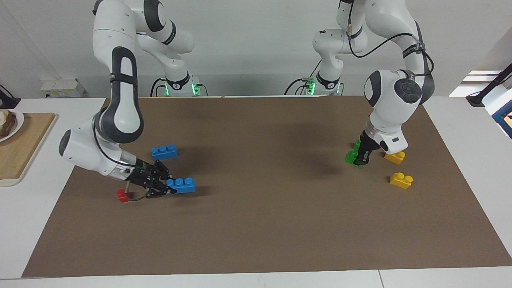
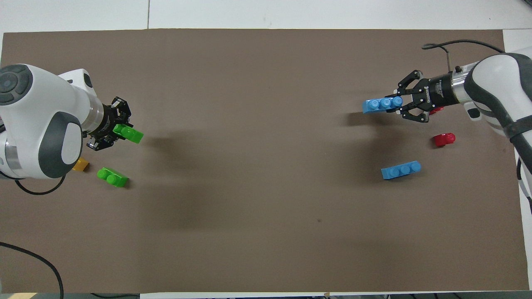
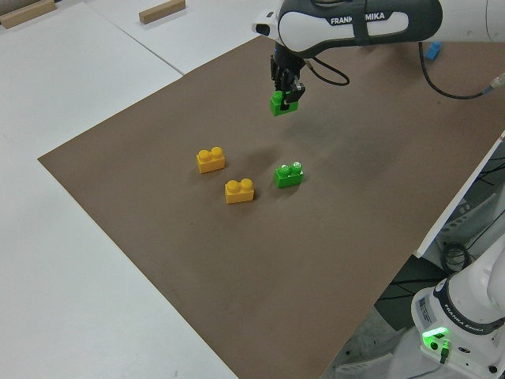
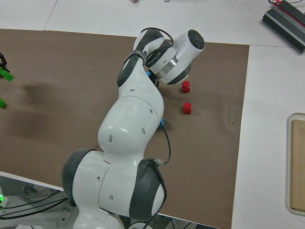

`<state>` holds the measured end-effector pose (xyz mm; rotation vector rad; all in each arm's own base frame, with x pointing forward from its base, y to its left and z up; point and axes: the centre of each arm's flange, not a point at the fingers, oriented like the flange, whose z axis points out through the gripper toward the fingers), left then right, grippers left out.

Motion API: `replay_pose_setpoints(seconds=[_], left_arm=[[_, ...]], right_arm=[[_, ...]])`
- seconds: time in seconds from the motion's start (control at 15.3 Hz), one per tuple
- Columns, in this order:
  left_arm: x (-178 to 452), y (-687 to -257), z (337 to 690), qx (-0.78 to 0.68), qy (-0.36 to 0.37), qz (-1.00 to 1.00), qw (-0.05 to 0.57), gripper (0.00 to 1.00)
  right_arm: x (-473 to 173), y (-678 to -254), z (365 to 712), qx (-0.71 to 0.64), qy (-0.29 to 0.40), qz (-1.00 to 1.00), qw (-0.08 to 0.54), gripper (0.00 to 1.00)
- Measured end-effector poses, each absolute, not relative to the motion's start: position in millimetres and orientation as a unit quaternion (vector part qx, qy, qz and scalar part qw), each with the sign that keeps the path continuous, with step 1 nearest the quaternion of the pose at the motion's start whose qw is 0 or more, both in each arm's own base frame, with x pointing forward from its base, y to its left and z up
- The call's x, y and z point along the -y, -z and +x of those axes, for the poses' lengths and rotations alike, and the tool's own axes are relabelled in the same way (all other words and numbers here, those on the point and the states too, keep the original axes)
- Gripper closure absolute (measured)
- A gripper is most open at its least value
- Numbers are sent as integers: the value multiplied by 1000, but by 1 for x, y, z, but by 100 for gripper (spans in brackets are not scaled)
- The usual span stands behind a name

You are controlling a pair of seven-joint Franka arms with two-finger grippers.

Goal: Remove green block with left arm and hold with right
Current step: 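Lower the green brick with the left gripper while the right gripper lowers blue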

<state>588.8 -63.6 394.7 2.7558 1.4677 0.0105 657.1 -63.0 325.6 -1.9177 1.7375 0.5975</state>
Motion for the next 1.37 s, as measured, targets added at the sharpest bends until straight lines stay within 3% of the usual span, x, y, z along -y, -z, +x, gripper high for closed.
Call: replay_pose_setpoints(seconds=[0.52, 1.37], left_arm=[[31, -359, 585, -464, -28, 885, 18, 64], [20, -321, 595, -448, -54, 892, 1, 64]], right_arm=[[85, -283, 630, -623, -228, -711, 235, 65], [82, -265, 619, -632, -231, -703, 230, 65]])
